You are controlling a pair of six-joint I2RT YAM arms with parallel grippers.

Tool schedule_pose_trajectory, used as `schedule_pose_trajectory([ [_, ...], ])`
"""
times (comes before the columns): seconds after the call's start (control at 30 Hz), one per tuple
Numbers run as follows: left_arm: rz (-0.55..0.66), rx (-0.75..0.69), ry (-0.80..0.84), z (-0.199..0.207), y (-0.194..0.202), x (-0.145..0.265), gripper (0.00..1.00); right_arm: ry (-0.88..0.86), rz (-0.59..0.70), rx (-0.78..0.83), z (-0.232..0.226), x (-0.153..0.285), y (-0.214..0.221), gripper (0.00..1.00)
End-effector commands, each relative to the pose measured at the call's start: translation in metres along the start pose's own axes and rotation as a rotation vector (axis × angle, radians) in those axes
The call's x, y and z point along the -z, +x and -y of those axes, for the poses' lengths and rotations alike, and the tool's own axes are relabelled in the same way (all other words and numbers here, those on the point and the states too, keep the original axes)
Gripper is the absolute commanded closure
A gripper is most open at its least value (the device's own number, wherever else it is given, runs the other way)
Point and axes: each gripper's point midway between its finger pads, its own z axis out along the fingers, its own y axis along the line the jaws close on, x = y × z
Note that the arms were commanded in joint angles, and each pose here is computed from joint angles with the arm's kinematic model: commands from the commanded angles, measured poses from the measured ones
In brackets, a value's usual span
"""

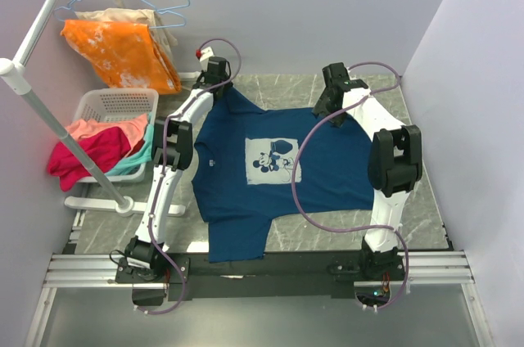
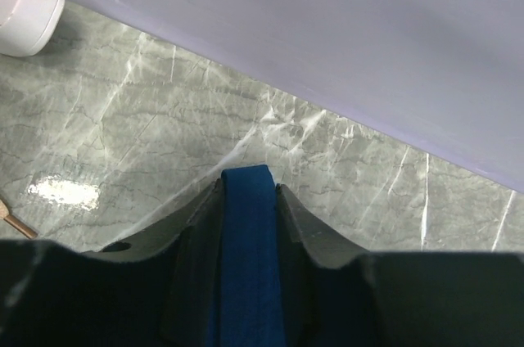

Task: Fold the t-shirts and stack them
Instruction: Fold the tshirt

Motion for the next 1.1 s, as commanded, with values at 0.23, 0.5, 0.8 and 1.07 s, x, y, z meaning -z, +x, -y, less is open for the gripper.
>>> schedule_pose_trajectory([
  [0.23, 0.06, -0.001, 0.032, 0.0144, -0.0213, 0.0017, 0.68, -0.023, 0.049, -0.003, -0.0013, 0.0269, -0.0135, 0.38],
  [0.5, 0.052, -0.01, 0.024, 0.0127, -0.0205, 0.0032, 0.95, -0.034, 0.047, -0.008, -0.0019, 0.028, -0.0137, 0.38],
  [0.8, 0.056, -0.036, -0.001, 0.0098, -0.0194, 0.0083, 0.99, -0.039, 0.044, -0.01, -0.0014, 0.0273, -0.0111, 0.38],
  [1.07, 0.045, -0.029, -0.003, 0.0094, -0.0162, 0.01, 0.59, -0.045, 0.046, -0.01, -0.0022, 0.0282, -0.0115, 0.38],
])
